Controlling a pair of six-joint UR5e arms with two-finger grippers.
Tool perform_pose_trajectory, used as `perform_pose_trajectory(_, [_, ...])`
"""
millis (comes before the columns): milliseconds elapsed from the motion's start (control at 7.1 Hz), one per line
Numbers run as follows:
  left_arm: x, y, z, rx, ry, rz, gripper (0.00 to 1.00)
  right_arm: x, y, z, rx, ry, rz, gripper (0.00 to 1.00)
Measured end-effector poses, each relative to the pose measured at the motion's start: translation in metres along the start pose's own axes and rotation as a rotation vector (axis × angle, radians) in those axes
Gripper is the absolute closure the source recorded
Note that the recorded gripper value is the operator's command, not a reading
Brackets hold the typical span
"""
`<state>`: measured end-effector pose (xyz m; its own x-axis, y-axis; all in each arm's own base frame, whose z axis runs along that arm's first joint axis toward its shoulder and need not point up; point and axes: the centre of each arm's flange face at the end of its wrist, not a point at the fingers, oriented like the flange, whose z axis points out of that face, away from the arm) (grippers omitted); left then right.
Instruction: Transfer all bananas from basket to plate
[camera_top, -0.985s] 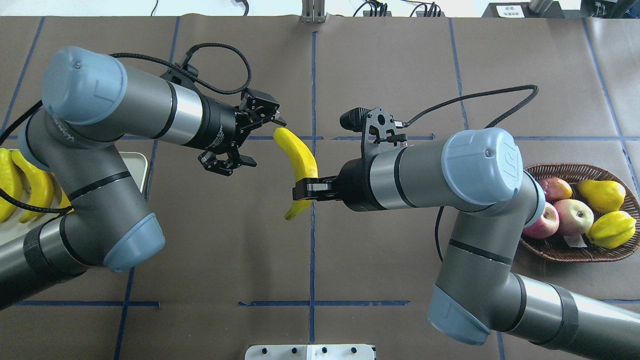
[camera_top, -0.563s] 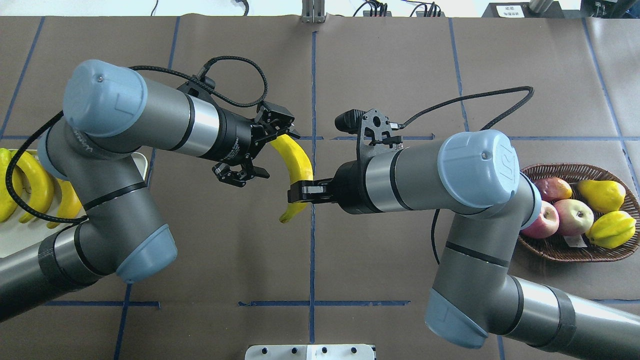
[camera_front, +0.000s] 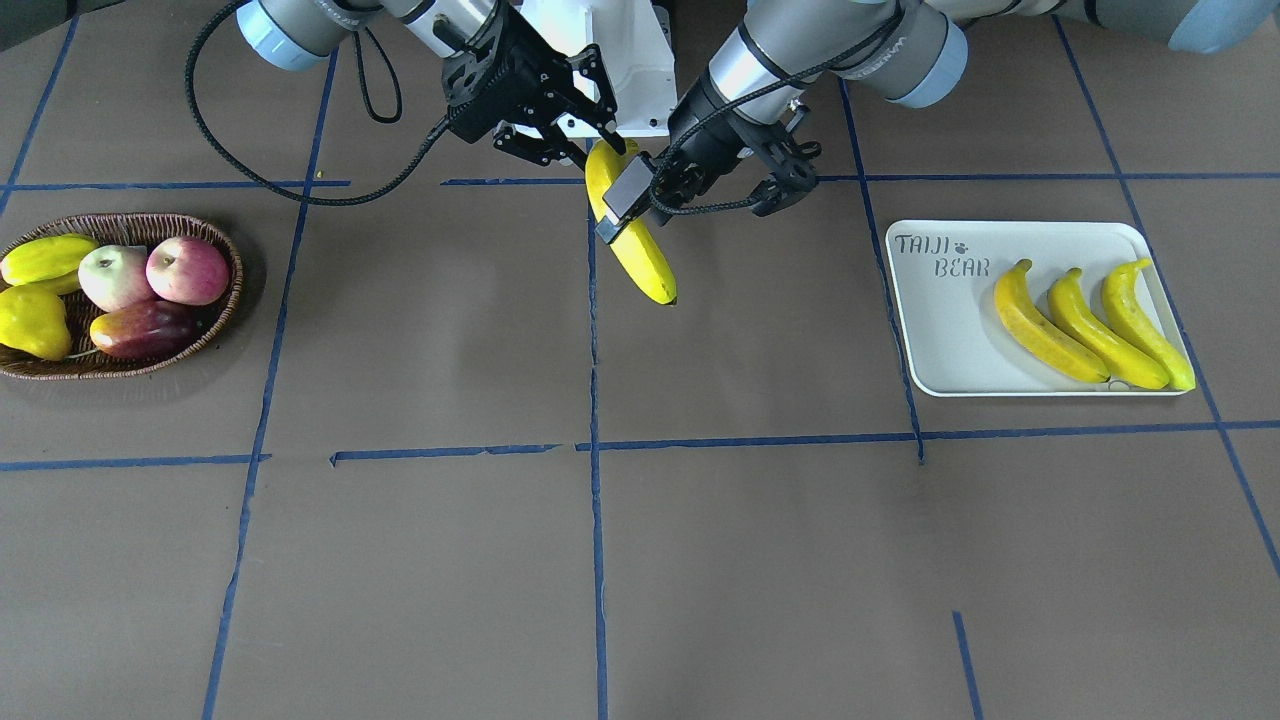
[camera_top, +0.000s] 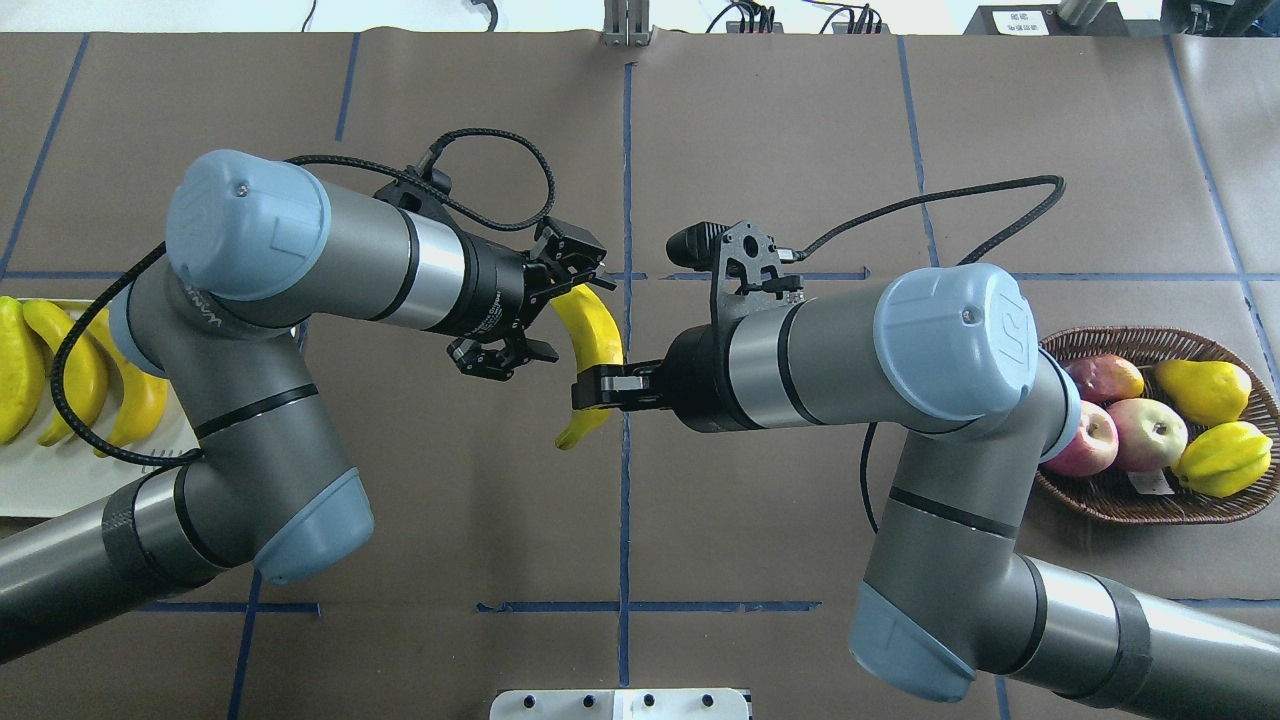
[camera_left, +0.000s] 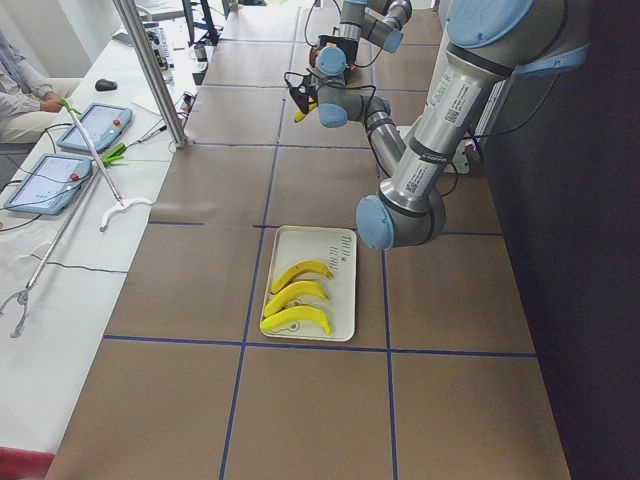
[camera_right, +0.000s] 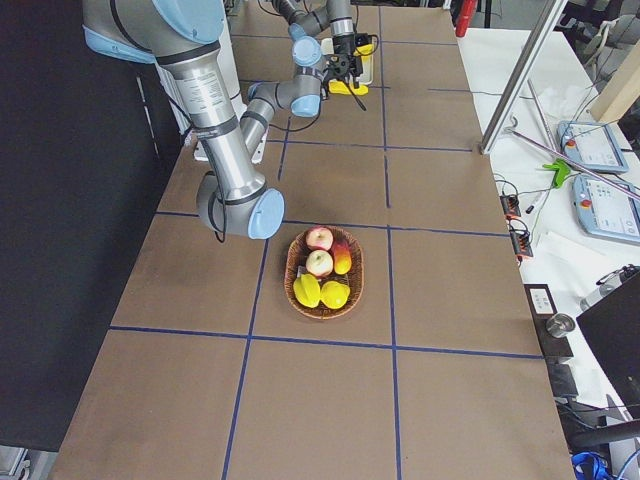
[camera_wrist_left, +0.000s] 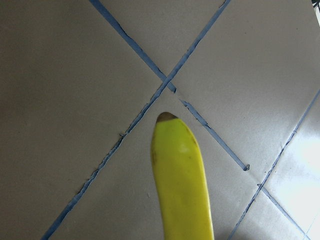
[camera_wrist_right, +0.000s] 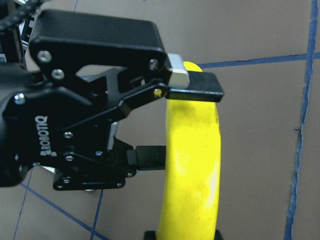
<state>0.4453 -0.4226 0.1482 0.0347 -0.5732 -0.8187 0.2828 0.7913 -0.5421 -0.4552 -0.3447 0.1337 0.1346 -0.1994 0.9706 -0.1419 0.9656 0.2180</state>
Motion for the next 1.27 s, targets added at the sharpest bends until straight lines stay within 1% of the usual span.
perform_pose_trajectory(141, [0.000, 0.000, 0.001, 0.000, 0.002, 0.000, 1.00, 0.000, 0.000, 0.000, -0.001, 0.000, -0.001, 0.93])
perform_pose_trajectory(282, [-0.001, 0.000, 0.001, 0.000, 0.003, -0.003, 1.00, 0.000, 0.000, 0.000, -0.002, 0.001, -0.003, 0.34])
perform_pose_trajectory(422, [-0.001, -0.001, 0.001, 0.001, 0.003, -0.009, 1.00, 0.001, 0.000, 0.001, -0.002, 0.002, -0.007, 0.01])
perform_pose_trajectory(985, [-0.001, -0.005, 0.000, 0.006, 0.004, -0.014, 1.00, 0.000, 0.000, -0.001, 0.000, 0.000, -0.014, 0.00])
perform_pose_trajectory(1267, [-0.011, -0.017, -0.001, 0.027, -0.012, -0.018, 1.00, 0.005, -0.002, -0.003, -0.002, 0.008, -0.009, 0.00])
